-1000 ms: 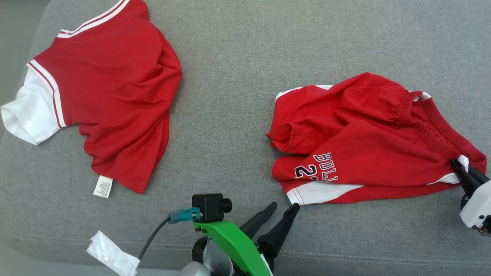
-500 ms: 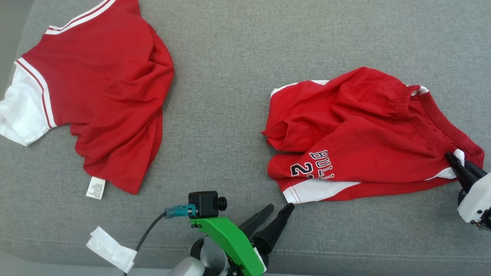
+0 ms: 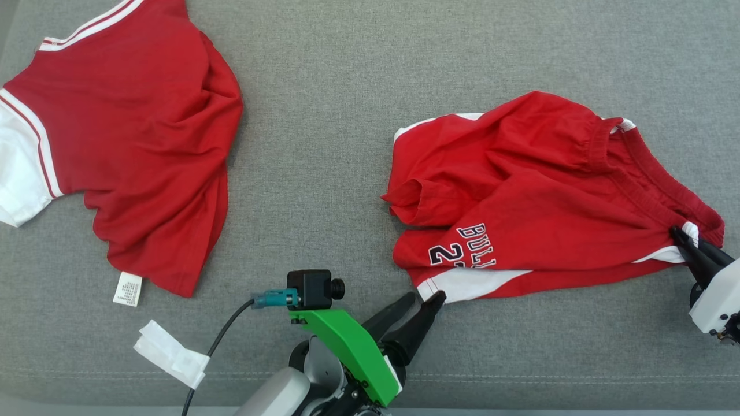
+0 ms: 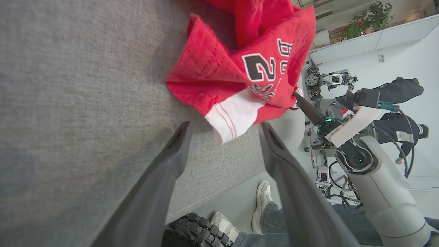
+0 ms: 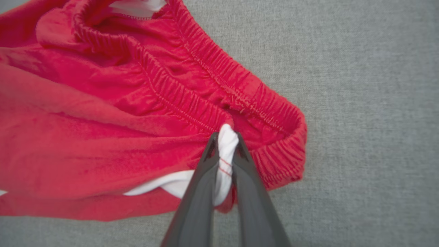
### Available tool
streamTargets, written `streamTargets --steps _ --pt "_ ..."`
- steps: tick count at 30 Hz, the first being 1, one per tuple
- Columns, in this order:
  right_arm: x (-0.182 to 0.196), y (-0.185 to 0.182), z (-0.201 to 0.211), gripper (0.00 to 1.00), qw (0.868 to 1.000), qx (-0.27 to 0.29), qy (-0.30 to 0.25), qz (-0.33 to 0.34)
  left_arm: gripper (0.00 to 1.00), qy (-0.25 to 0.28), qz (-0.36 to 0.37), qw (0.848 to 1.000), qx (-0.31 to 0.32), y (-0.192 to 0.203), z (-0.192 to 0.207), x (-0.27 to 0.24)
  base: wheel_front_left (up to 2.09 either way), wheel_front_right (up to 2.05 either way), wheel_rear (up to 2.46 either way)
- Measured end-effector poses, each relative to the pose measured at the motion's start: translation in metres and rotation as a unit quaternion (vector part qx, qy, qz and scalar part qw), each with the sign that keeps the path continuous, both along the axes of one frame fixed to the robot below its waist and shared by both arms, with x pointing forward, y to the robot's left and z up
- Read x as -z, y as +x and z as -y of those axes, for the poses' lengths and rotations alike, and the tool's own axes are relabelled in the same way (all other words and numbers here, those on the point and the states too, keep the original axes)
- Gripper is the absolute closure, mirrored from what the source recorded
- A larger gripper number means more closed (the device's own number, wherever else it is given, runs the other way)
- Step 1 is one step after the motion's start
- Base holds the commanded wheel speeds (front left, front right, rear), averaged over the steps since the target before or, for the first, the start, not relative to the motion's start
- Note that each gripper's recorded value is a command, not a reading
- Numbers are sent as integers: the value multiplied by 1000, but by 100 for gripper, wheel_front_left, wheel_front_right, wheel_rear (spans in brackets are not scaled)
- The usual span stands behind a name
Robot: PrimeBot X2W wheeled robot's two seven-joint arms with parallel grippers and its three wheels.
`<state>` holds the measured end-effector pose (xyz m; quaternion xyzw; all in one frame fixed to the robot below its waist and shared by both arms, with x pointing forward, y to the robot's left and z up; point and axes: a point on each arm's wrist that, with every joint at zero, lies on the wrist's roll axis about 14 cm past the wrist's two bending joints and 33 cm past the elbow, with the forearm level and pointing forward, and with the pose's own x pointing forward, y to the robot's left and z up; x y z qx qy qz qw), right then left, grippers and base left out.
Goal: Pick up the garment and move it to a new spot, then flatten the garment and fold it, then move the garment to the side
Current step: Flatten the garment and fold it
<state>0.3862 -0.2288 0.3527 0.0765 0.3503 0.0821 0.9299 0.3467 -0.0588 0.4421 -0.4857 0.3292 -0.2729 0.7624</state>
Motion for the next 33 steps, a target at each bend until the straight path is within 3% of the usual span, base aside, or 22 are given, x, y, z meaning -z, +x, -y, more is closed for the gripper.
streamTargets --steps 20,21,22,23,24,27,29,31,33 --pt "2 1 1 100 1000 7 2 0 0 -6 6 1000 24 1 12 0 0 0 0" --pt "2 1 2 100 1000 7 2 0 13 -6 5 1000 26 0 12 1 0 0 0" --pt "2 1 2 100 1000 8 2 0 37 -6 5 1000 26 0 13 1 0 0 0" --pt "2 1 2 100 1000 8 2 0 48 -6 5 1000 28 0 14 1 0 0 0" --pt "2 1 2 100 1000 9 2 1 55 -6 5 1000 29 0 14 1 0 0 0" --pt "2 0 2 100 1000 10 3 0 63 -9 10 999 30 1 16 -1 0 0 0" --pt "2 0 2 100 1000 11 3 0 84 -8 12 999 35 1 18 -1 0 0 0" --pt "2 0 3 100 1000 12 3 0 98 -9 12 999 38 0 19 -1 0 0 0" --pt "3 0 3 100 1000 13 3 0 100 -9 12 999 42 -2 20 0 0 0 0"
